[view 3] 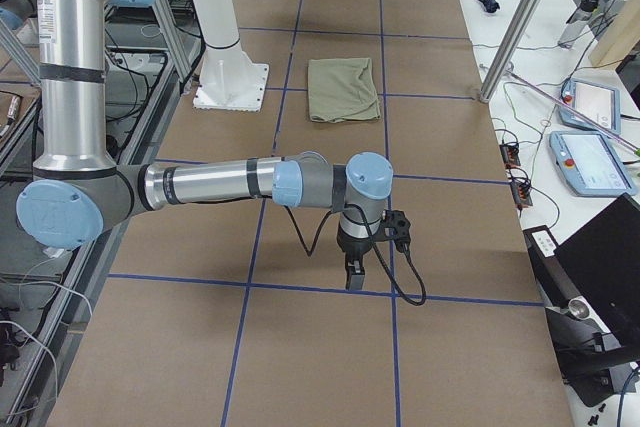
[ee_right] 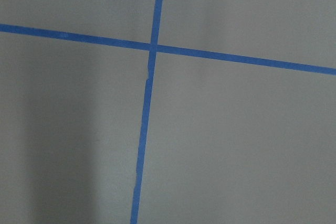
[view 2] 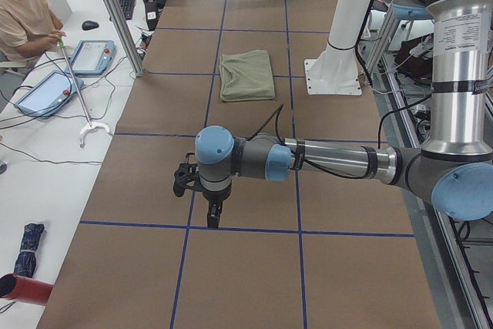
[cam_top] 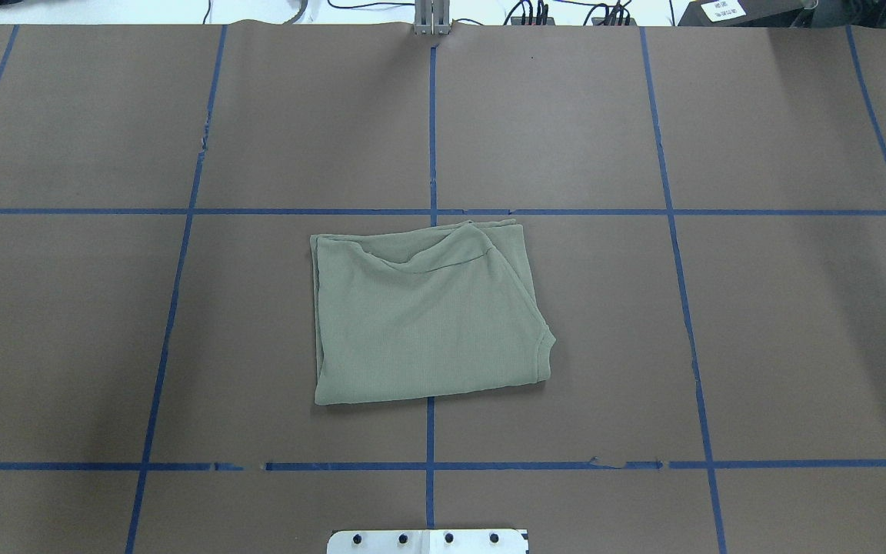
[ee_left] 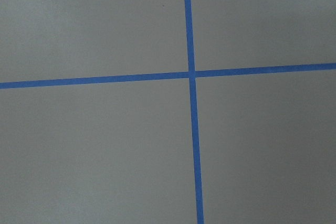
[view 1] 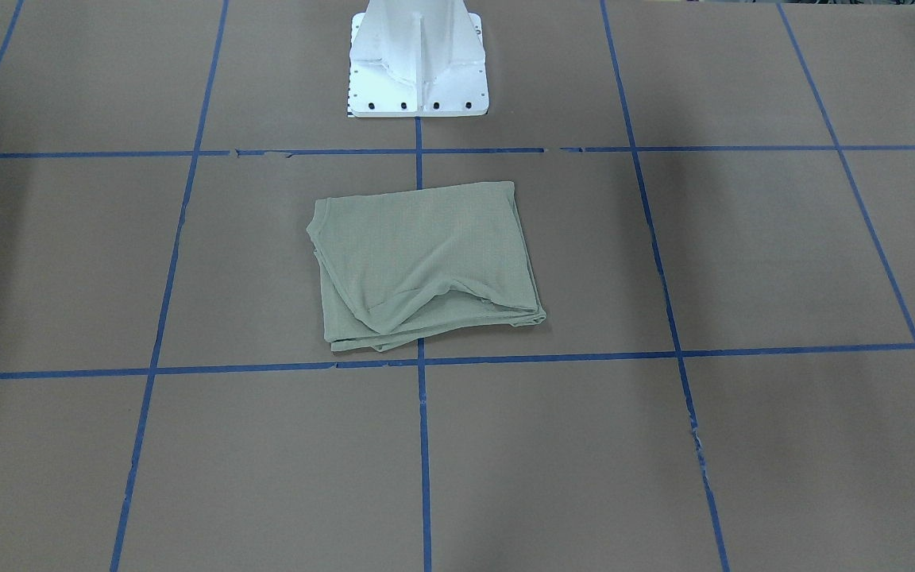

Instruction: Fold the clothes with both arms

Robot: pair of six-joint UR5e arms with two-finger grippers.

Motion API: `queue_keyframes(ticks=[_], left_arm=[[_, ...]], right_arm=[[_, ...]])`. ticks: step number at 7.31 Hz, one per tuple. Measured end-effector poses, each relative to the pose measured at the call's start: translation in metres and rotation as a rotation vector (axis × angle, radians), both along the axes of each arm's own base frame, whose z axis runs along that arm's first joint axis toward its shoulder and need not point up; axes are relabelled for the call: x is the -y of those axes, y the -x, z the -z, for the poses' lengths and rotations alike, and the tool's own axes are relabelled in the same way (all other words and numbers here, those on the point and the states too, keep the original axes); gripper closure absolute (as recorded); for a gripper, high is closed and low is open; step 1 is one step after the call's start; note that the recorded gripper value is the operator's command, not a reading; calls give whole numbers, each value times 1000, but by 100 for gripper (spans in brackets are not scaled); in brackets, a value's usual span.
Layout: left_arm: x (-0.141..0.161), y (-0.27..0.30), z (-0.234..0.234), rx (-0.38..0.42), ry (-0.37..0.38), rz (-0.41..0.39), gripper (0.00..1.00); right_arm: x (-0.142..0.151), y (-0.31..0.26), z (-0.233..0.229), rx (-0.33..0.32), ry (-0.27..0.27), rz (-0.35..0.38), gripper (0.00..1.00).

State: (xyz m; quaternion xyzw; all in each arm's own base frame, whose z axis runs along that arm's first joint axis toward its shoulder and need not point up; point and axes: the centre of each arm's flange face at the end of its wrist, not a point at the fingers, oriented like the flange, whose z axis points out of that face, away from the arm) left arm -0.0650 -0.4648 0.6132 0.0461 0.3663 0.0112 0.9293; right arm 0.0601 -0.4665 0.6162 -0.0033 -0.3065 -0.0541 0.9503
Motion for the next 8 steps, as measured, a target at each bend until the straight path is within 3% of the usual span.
queue_keyframes(ticks=[8], left_arm=[[-4,0,-7,0,14,0,0]], right_arm=[[-1,0,0,1,3,-1,0]])
